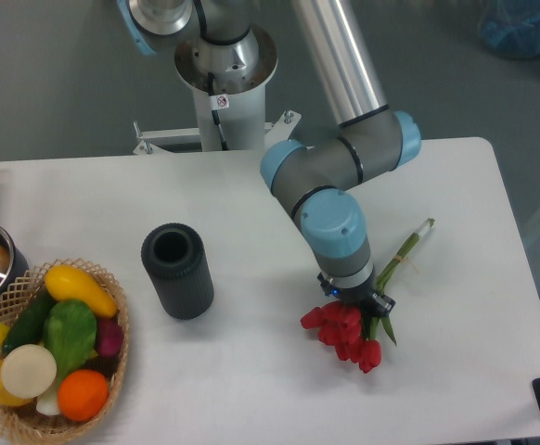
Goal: Pick up the flowers from the table
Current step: 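Lift the grasped tulip bunch up off the table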
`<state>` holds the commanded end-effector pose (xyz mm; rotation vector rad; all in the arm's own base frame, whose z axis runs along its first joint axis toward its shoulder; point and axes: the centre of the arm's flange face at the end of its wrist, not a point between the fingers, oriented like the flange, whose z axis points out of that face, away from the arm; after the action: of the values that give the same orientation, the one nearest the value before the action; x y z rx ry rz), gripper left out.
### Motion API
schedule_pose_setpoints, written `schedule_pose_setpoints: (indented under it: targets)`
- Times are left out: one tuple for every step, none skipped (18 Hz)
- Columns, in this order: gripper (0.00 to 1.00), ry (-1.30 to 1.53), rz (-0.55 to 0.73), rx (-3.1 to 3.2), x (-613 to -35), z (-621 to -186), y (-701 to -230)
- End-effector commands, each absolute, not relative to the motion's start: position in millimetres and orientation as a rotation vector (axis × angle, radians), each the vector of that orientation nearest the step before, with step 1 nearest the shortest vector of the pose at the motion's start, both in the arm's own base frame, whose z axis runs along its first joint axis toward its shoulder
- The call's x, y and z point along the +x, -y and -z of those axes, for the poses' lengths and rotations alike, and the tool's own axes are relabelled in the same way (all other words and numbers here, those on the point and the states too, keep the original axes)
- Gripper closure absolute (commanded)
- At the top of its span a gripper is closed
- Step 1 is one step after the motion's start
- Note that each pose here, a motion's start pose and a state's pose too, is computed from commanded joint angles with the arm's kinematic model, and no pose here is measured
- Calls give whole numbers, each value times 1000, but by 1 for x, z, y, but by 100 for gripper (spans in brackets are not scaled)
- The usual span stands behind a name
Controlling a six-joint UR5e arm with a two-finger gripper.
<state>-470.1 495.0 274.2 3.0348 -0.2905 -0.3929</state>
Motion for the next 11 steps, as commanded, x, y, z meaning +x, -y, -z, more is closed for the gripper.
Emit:
schedule_pose_setpoints:
  targets:
    - [92,285,363,3039,-477,-284,-497]
    - [93,281,324,3045,-483,-293,-501]
    - [93,275,289,3058,-489,-301,-504]
    - [93,263,261,3078,-496,-308,-503]
    - [93,251,243,3104,-503,-312,-502]
    - [93,248,249,3123,-507,-320,-504]
    - [93,254,246,3127,-509,-323,-506]
    - [93,261,240,3136,-511,-327,-508]
    - [92,267,228,3155,-512,-333,-511]
    - [93,266,219,3163,-514,-338,-512]
    - [93,266,211,3160,-517,-341,-513]
